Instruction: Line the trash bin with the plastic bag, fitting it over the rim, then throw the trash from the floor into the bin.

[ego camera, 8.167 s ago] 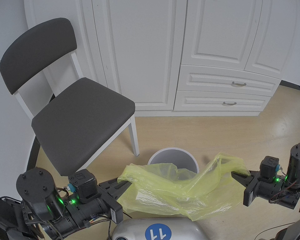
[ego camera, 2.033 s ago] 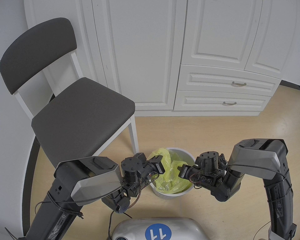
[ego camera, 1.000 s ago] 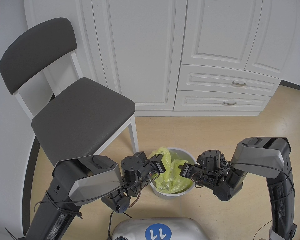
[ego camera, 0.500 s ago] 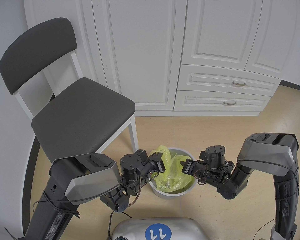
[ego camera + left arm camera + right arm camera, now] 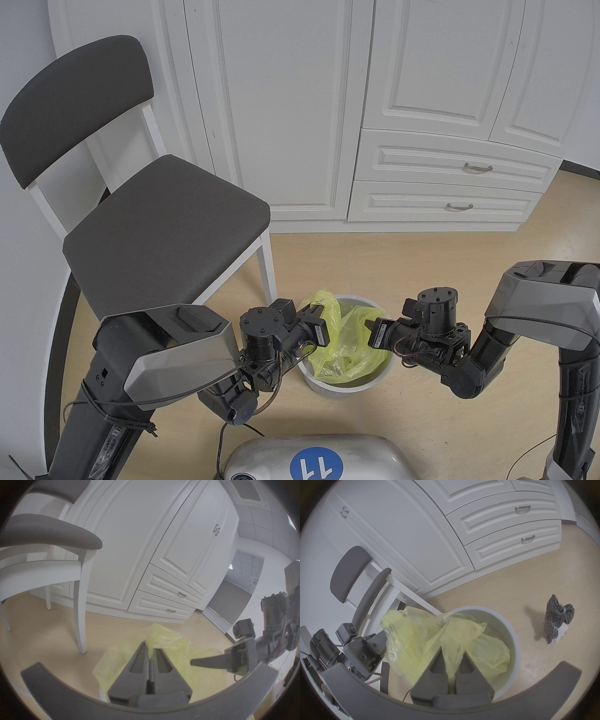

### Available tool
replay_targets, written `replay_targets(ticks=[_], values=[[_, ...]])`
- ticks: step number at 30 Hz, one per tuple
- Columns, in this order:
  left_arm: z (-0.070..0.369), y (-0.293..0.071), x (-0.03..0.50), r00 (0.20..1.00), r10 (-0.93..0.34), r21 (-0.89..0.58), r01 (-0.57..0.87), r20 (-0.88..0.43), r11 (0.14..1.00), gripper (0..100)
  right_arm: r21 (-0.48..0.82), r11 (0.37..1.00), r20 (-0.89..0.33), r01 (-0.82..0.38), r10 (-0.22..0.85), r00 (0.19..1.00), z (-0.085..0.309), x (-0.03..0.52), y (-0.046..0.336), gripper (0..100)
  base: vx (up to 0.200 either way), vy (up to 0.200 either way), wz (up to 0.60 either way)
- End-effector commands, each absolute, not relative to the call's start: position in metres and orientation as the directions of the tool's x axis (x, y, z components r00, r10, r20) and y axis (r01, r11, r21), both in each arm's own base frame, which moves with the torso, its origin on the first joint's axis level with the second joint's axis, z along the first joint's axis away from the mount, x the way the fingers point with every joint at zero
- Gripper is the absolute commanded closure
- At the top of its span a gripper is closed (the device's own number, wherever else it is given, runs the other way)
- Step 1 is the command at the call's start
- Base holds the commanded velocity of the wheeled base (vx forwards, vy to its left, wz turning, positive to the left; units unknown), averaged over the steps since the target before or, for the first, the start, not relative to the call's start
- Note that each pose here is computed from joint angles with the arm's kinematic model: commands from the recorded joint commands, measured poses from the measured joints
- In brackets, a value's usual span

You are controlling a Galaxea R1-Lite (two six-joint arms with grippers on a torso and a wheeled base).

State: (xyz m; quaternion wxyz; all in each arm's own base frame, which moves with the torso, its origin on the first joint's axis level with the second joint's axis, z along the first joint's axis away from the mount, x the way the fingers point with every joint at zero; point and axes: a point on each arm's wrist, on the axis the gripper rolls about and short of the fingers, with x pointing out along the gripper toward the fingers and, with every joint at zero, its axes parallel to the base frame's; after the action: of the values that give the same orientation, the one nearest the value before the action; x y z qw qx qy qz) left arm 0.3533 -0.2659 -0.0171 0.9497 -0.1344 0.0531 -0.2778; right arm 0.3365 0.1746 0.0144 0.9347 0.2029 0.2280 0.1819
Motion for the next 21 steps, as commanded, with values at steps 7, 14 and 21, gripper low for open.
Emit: replay_targets(ticks=[7,14,21], values=[[-0.01,-0.266,0.348,0.838,-0.545,-0.275,0.517,-0.031,0.811,100,0.415,0.864,-0.346,-0.285,0.44,0.829,0.028,0.325,0.173,100,0.0,0.0,0.0],[-0.007,-0.267,0.345,0.835,-0.549,-0.269,0.519,-0.046,0.812,100,0.349,0.888,-0.364,-0.299,0.423,0.83,0.025,0.321,0.17,100,0.0,0.0,0.0],[-0.008,-0.267,0.344,0.844,-0.534,-0.229,0.51,-0.053,0.829,100,0.253,0.922,-0.366,-0.293,0.372,0.853,0.027,0.316,0.17,100,0.0,0.0,0.0]])
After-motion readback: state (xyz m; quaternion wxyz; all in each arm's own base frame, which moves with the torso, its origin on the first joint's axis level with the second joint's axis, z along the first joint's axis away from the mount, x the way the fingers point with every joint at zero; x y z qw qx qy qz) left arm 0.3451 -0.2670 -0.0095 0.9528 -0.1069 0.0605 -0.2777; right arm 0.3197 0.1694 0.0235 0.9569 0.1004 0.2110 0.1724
